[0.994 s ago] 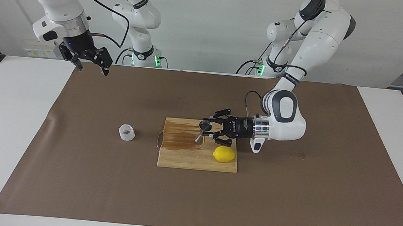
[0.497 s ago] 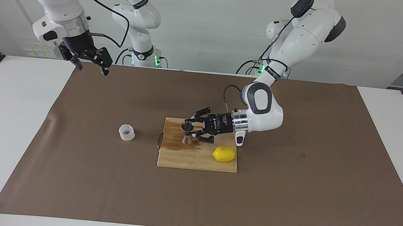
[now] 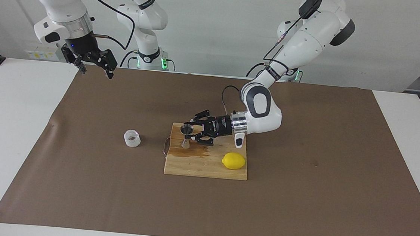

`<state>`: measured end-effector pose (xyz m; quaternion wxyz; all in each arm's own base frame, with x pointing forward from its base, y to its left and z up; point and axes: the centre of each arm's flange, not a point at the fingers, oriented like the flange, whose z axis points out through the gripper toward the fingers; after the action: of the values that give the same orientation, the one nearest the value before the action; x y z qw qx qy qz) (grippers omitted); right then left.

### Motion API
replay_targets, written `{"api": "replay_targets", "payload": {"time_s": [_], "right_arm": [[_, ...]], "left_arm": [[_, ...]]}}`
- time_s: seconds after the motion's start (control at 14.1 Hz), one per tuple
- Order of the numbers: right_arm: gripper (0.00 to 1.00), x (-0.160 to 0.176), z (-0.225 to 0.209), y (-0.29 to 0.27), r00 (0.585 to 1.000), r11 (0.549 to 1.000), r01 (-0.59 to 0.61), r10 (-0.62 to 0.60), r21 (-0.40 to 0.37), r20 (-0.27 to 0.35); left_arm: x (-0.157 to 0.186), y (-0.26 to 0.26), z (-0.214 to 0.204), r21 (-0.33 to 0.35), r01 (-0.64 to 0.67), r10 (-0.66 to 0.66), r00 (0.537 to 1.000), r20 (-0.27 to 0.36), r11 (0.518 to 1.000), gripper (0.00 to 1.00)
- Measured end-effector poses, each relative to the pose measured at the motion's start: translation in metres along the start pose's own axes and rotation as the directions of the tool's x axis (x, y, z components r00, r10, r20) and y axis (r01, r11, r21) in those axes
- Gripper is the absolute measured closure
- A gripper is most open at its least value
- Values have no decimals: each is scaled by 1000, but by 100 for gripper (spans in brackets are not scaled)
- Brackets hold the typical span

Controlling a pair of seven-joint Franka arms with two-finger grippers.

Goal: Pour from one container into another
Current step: 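Lower the dark cup onto the board beside the brown stain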

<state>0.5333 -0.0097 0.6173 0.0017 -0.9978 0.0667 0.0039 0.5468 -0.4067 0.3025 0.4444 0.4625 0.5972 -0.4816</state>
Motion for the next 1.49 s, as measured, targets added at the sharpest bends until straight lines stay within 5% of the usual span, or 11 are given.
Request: {"api": "replay_targets", "payload": {"time_s": [1.49], "right_arm": [[0,0,0,0,1000,1000,0,0,0,0]], "left_arm": [[29,-12,5,-2,-43,43,998,-50,999,50]]}}
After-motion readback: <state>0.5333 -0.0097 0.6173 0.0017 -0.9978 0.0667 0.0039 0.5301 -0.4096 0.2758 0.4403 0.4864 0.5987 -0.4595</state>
